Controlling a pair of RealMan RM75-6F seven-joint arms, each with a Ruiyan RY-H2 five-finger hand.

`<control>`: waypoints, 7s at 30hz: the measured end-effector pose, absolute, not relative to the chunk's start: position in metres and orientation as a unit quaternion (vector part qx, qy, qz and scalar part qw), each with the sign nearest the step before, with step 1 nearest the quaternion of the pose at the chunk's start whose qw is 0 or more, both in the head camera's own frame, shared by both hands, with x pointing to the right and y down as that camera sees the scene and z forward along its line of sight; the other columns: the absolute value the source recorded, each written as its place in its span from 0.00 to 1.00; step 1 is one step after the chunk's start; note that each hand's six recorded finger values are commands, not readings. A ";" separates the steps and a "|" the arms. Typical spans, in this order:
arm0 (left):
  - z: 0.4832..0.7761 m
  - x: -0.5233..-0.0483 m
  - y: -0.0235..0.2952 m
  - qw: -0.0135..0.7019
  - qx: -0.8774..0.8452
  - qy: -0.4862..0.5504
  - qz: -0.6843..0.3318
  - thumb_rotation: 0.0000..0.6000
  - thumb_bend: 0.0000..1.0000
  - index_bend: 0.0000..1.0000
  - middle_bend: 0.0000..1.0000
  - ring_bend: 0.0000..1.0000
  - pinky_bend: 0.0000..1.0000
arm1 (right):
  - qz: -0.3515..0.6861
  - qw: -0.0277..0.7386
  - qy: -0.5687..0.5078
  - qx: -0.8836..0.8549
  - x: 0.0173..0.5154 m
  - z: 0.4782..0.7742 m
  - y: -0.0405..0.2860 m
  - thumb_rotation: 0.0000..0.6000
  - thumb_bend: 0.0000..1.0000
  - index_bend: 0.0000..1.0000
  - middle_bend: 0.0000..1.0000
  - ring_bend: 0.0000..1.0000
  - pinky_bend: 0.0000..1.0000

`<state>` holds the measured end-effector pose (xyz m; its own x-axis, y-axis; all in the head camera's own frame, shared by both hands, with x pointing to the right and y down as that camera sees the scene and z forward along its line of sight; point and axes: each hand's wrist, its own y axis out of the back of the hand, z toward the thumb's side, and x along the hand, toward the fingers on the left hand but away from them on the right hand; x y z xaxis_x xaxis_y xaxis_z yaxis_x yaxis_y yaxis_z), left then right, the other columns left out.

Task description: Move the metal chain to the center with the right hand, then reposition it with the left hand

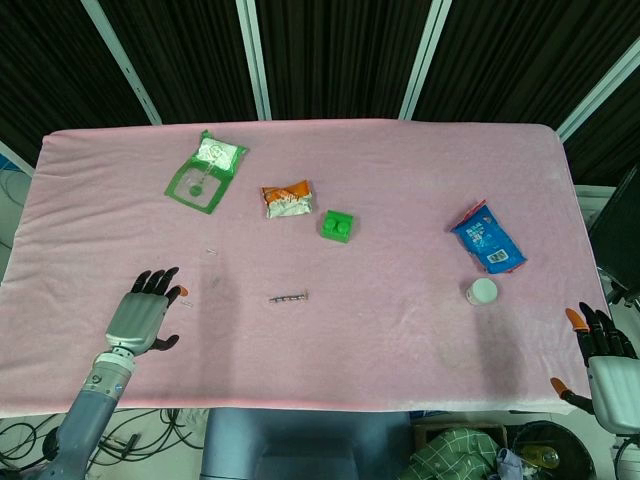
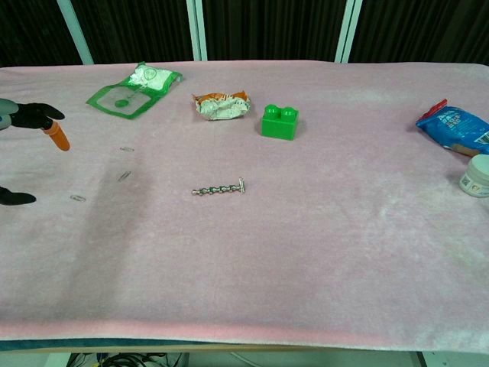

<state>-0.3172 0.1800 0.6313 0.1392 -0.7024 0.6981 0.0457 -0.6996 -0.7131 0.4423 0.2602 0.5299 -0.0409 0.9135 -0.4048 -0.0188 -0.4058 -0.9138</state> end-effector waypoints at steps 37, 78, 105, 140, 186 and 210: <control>0.717 -0.188 0.102 0.295 -0.734 0.135 -0.597 1.00 0.22 0.40 0.03 0.00 0.00 | 0.610 0.386 -0.401 -0.564 0.445 0.533 0.259 1.00 0.09 0.01 0.00 0.00 0.18; 0.741 -0.142 0.133 0.341 -0.707 0.190 -0.590 1.00 0.27 0.56 0.10 0.00 0.00 | 0.613 0.379 -0.418 -0.553 0.454 0.528 0.256 1.00 0.11 0.01 0.00 0.00 0.18; 0.749 -0.141 0.129 0.347 -0.699 0.202 -0.592 1.00 0.31 0.57 0.11 0.00 0.00 | 0.617 0.377 -0.417 -0.551 0.455 0.529 0.255 1.00 0.11 0.01 0.00 0.00 0.18; 0.757 -0.139 0.129 0.363 -0.686 0.194 -0.601 1.00 0.35 0.58 0.13 0.00 0.00 | 0.617 0.376 -0.416 -0.553 0.453 0.530 0.255 1.00 0.11 0.01 0.00 0.00 0.18; 0.690 -0.230 0.083 0.649 -0.508 0.068 -0.562 1.00 0.40 0.58 0.15 0.00 0.00 | 0.617 0.378 -0.416 -0.550 0.451 0.529 0.255 1.00 0.11 0.01 0.00 0.00 0.18; 0.678 -0.312 0.125 0.676 -0.479 -0.002 -0.560 1.00 0.40 0.59 0.16 0.00 0.00 | 0.618 0.379 -0.415 -0.549 0.452 0.529 0.255 1.00 0.11 0.01 0.00 0.00 0.18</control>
